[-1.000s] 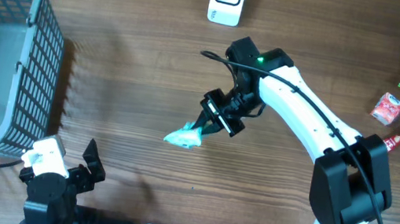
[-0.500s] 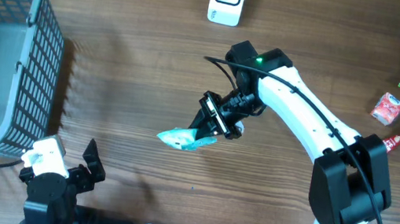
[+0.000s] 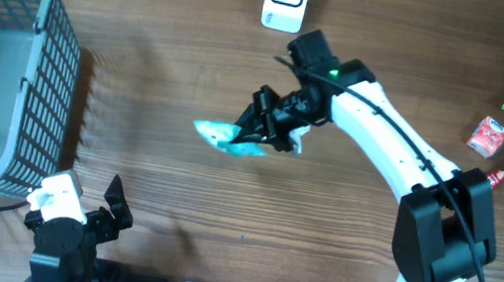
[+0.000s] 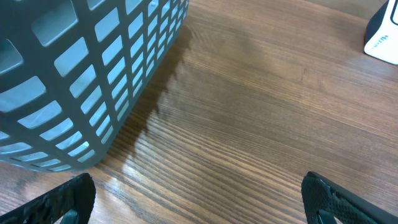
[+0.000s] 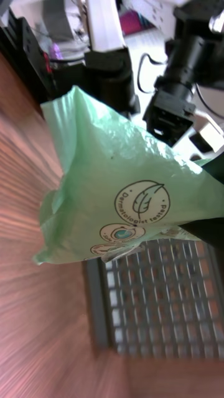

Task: Scan the item barcode
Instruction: 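Lift wipes pack and raise it toward the scanner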

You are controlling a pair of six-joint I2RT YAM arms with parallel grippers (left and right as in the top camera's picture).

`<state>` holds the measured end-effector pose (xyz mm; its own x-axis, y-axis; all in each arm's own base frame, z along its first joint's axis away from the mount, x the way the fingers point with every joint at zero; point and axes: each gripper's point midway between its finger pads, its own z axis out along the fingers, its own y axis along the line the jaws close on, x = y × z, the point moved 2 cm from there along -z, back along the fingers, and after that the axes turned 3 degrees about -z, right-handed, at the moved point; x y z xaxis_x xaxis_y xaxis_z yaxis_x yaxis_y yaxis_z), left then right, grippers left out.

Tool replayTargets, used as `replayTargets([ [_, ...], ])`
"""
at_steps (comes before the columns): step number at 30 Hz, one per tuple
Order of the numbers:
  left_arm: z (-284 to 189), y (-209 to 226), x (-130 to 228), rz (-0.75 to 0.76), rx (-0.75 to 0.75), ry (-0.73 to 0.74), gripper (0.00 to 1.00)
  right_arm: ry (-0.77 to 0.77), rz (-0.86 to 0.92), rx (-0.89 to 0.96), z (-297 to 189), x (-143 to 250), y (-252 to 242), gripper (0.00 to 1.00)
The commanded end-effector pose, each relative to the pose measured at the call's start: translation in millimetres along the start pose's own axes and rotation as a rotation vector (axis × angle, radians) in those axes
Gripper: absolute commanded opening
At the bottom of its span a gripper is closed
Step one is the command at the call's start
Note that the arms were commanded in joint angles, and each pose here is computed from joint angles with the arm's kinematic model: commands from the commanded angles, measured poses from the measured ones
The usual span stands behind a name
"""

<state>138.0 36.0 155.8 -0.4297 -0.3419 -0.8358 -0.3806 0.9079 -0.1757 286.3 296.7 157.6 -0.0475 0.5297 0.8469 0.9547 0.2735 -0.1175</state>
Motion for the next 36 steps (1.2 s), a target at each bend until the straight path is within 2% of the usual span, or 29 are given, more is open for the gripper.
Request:
replayTargets([
  [1,0.4,2.0,-0.3,-0.007,-0.012,-0.005,1.00,-0.003,0.129,-0.008,-15.5,-9.8,0.5,0.04],
  [10,0.4,2.0,-0.2,-0.007,-0.012,-0.005,1.00,-0.046,0.442,0.027,-52.3,-46.6,-19.0,0.04],
  [17,0.4,2.0,-0.2,-0.007,-0.012,-0.005,1.00,-0.100,0.882,0.221,-66.6,-77.5,-60.5,0.05],
  [21,0.4,1.9,-0.2,-0.007,-0.012,-0.005,1.00,-0.130,0.914,0.245,-61.5,-91.3,-60.2,0.05],
  [32,0.4,2.0,-0.3,-0.007,-0.012,-0.005,1.00,-0.089,0.926,0.244,-60.6,-89.6,-56.2,0.04],
  [34,0.4,2.0,-0.2,-0.007,-0.012,-0.005,1.00,-0.082,0.876,0.233,-59.7,-90.9,-53.3,0.04],
  [36,0.4,2.0,-0.2,-0.007,-0.012,-0.005,1.00,-0.060,0.695,0.203,-57.8,-94.4,-44.9,0.04],
])
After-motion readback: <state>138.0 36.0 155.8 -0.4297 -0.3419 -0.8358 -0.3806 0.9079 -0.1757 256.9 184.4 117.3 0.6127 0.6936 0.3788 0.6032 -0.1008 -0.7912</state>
